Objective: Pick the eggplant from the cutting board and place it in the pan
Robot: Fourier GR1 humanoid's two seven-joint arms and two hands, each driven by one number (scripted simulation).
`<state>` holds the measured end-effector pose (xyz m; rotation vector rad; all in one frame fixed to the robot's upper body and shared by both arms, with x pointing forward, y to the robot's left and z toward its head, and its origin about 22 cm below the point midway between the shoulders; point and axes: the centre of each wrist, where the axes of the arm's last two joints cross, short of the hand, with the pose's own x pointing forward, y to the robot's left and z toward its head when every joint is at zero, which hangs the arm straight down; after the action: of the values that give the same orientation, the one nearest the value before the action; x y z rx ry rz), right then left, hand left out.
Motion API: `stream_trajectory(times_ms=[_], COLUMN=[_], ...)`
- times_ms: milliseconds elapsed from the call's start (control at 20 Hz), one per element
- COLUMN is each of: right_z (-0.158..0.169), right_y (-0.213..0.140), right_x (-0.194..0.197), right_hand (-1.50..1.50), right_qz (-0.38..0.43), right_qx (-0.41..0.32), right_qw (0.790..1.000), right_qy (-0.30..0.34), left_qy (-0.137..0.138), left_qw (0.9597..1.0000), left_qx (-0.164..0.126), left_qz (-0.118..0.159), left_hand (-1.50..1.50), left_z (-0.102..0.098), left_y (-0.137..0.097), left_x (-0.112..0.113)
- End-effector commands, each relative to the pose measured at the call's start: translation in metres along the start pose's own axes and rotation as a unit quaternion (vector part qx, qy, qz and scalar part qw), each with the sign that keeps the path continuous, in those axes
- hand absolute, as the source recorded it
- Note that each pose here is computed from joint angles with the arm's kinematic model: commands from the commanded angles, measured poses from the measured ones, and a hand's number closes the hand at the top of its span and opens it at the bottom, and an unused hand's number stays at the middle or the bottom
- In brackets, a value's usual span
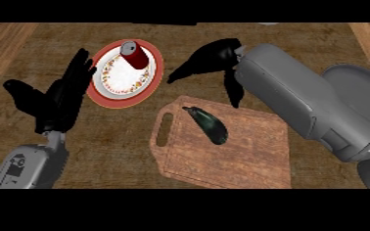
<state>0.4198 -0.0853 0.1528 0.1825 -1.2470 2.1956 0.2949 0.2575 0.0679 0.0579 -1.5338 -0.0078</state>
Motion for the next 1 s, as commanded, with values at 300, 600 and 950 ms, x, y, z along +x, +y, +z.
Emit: stream_trajectory(times_ms=[300,600,950], right_z=[-0.014,-0.026,-0.039], right_y=[0.011,0.010,0.020], right_x=[0.000,0.014,0.036], right_hand=[-1.50,-1.50,-1.50], right_qz=[0.090,0.155,0.129], right_qx=[0.105,0.087,0.073], right_qw=[0.989,0.984,0.988], right_qy=[-0.045,-0.019,-0.049], left_qy=[0.007,0.010,0.011], left_qw=[0.9998,0.9996,0.9995], left_qx=[0.017,0.024,0.031], left_qz=[0.001,0.004,0.004], left_hand=[0.00,0.00,0.00], left_z=[0.008,0.004,0.008], left_y=[0.010,0.010,0.011], left_x=[-0.001,-0.011,0.005])
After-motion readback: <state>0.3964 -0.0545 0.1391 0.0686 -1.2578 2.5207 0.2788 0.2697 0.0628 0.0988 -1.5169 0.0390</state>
